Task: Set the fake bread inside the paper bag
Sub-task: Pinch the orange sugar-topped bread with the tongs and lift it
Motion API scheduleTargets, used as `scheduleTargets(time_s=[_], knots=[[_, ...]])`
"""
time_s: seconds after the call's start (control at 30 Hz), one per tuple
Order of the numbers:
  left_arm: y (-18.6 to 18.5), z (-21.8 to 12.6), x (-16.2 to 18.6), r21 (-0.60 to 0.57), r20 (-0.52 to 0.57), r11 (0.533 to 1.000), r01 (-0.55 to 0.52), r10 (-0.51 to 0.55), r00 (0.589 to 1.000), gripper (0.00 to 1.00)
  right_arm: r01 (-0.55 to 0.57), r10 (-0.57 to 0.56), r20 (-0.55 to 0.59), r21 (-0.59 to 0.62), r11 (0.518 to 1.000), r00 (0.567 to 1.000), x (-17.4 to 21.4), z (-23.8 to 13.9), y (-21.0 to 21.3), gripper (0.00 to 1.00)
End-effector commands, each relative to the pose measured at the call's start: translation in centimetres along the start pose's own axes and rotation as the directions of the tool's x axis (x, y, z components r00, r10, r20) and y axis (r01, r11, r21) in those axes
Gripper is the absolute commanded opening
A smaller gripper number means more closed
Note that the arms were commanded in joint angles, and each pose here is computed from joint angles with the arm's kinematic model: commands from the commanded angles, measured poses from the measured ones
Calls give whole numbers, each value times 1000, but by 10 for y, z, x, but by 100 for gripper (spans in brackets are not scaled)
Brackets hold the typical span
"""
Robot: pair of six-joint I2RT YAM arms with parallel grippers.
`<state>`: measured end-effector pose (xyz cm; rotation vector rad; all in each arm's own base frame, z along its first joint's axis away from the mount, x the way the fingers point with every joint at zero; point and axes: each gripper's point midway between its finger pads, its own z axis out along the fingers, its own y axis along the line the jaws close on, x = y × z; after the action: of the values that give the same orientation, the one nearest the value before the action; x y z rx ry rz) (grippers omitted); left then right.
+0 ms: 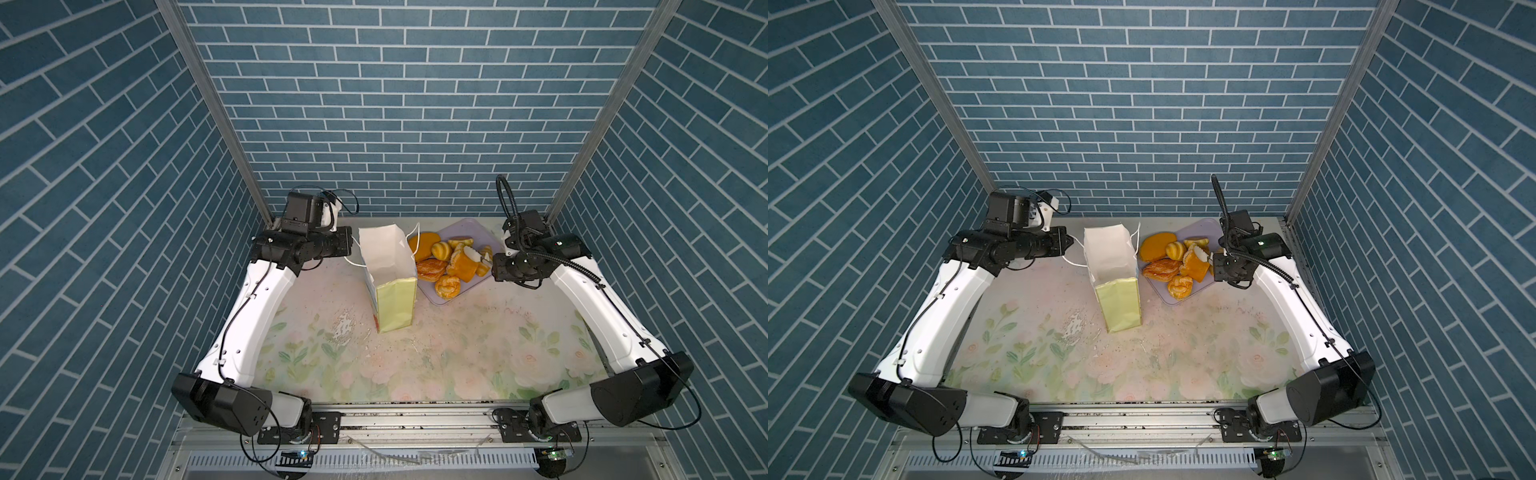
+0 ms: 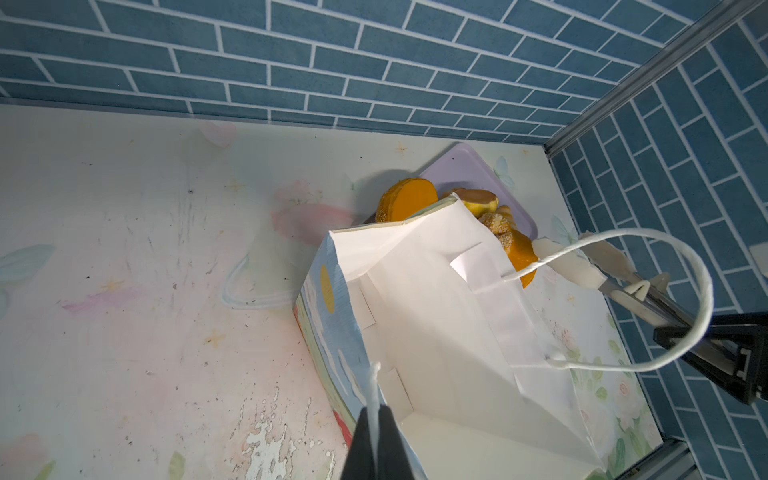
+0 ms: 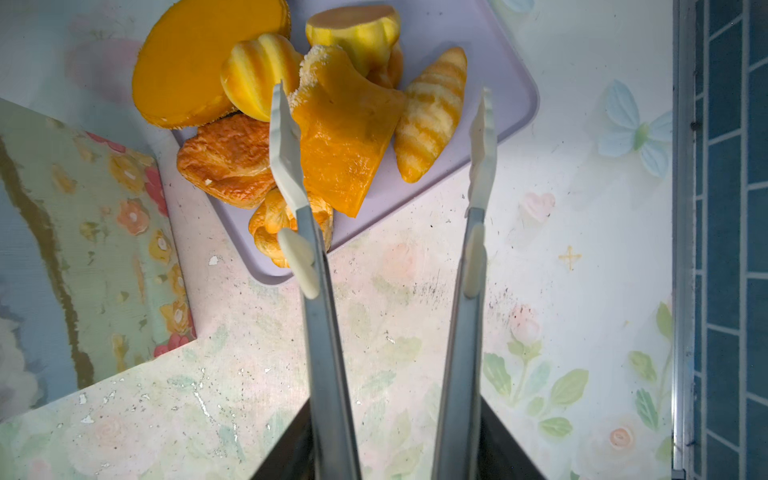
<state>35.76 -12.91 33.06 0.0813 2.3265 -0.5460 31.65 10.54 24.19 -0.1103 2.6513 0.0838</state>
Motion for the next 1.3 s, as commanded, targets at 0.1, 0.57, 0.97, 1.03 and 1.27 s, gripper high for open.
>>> scheduleTargets(time_s=[0.1, 0.57, 0.97, 1.03, 1.27], knots=[[13, -13, 3, -25, 10, 1000, 17, -17, 1000, 0, -91, 90, -15, -26, 996, 996, 4, 0, 5, 55], [17, -17, 6, -22, 43, 999, 27, -26, 999, 15, -176, 174, -22, -100, 979, 984, -7, 33, 33, 60], [17, -23, 7, -21, 72, 1000, 14, -12, 997, 28, -178, 170, -73, -117, 977, 983, -16, 69, 55, 57], [17, -24, 8, -23, 69, 1000, 11, -10, 998, 35, -184, 175, -79, -115, 976, 981, -16, 73, 55, 54], [19, -31, 9, -44, 85, 999, -5, 8, 996, 46, -192, 185, -72, -105, 976, 980, -13, 73, 53, 43]])
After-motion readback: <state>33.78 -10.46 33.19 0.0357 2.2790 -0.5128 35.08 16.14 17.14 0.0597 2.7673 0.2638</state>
